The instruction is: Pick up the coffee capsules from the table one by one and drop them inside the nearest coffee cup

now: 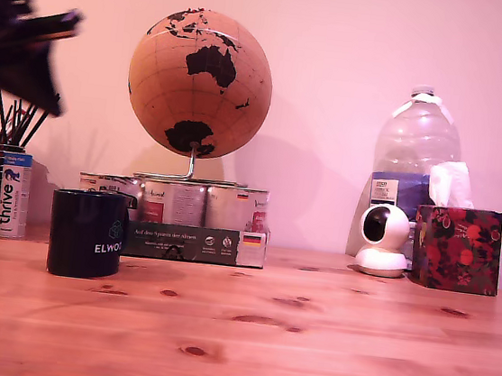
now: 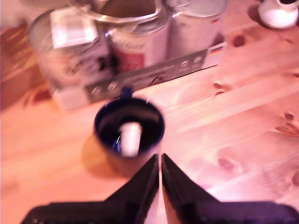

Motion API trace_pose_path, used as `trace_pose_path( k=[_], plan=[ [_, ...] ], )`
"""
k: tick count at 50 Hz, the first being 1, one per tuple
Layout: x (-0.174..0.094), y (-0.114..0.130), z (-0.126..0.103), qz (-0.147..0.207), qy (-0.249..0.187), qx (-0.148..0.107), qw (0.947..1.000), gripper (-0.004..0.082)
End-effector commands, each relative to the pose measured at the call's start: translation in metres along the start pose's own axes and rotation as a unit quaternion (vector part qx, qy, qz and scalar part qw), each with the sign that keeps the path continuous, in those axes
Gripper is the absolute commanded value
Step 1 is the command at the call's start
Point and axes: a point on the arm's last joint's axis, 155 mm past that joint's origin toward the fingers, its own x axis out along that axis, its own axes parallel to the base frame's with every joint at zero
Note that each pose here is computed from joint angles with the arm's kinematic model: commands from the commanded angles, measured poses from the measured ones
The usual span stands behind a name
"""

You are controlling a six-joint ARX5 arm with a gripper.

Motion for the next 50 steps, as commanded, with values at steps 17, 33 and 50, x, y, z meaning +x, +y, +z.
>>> trace_pose_path(
  k=[17,33,50],
  plan=[
    [-0.026,0.009,-0.047,0.018,-0.055,-0.035,0.9977,-0.0019],
    [-0.063,0.002,-0.060,0.021,-0.133,-0.040,0.9901,-0.0019],
    [-0.109,-0.004,-0.045,0.033,-0.203,-0.026,0.9783,-0.0019]
  ],
)
